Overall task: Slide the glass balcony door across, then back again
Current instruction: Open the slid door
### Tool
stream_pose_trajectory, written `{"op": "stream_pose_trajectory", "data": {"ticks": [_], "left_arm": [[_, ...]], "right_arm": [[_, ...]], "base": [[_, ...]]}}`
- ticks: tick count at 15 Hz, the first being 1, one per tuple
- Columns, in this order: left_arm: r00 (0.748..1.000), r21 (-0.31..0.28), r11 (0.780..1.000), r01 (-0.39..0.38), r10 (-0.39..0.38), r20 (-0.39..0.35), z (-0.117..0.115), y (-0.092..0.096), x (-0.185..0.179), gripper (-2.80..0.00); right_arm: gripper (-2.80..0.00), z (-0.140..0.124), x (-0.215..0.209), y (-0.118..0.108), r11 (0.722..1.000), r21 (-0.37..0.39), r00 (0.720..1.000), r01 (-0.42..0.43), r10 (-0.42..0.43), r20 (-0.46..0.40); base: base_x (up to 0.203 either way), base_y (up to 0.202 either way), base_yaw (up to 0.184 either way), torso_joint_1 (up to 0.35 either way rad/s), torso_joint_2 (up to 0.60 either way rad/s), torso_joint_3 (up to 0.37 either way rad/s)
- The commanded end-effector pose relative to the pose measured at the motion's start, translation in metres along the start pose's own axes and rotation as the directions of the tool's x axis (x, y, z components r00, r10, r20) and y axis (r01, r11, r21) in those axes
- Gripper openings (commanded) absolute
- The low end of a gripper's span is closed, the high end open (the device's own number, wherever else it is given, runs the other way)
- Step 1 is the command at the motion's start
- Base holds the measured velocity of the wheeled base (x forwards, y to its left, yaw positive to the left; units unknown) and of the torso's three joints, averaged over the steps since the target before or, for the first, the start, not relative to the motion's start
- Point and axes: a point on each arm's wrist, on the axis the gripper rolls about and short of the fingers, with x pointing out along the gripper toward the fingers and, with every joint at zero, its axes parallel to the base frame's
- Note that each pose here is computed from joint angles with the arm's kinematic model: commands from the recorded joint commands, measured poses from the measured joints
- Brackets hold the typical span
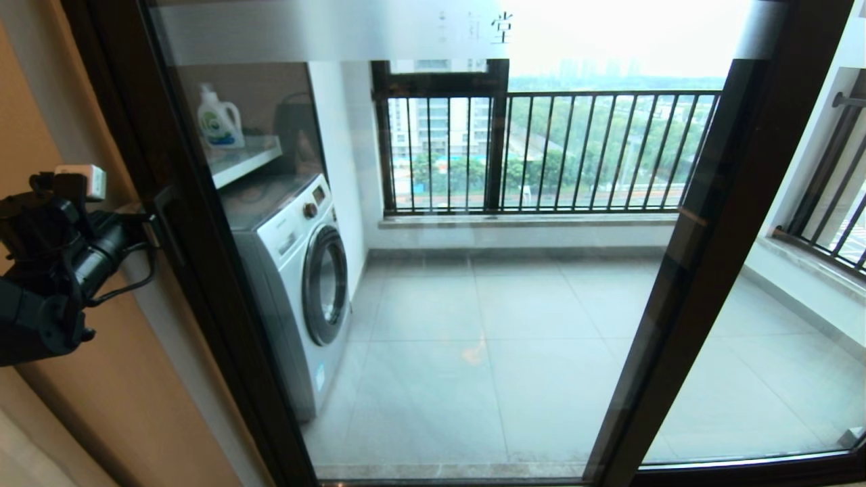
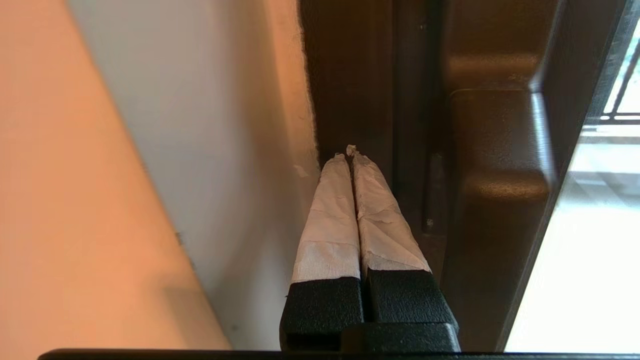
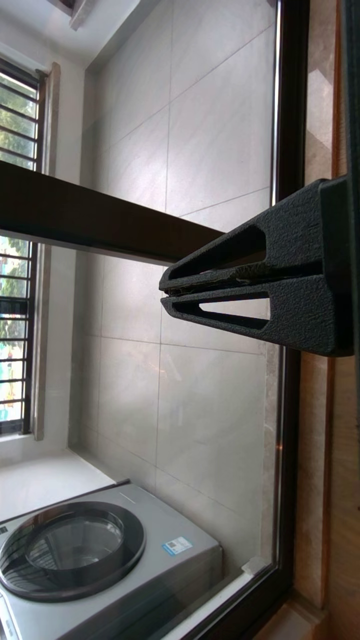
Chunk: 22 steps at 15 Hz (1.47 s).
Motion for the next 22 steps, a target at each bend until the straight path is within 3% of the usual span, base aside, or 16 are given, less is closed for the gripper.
{"op": "stream_pose_trajectory", "data": {"ticks": [1,5,11,22], "left_arm": [[1.0,0.004,1.0,-0.021,0.021,0.004,0.0,0.008,-0.002,-2.8],[0.998,0.014,0.998,-0.062,0.062,0.022,0.008,0.028,-0.009,-2.8],[0.998,0.046,0.997,-0.057,0.056,0.017,-0.013,0.029,0.018,-2.8],[0.998,0.039,0.999,0.021,-0.023,0.064,0.006,-0.007,0.024,-2.8]], "right_arm": [[-2.8,0.0,0.0,0.0,1.0,-0.001,1.0,-0.001,0.001,-0.002],[-2.8,0.0,0.0,0.0,1.0,-0.001,1.0,-0.001,0.001,-0.002],[-2.8,0.0,0.0,0.0,1.0,-0.001,1.0,-0.001,0.001,-0.001],[-2.8,0.0,0.0,0.0,1.0,-0.001,1.0,0.0,0.0,-0.001]], "base": [[0.0,0.0,0.0,0.0,0.0,0.0],[0.0,0.0,0.0,0.0,0.0,0.0],[0.0,0.0,0.0,0.0,0.0,0.0],[0.0,0.0,0.0,0.0,0.0,0.0]]}}
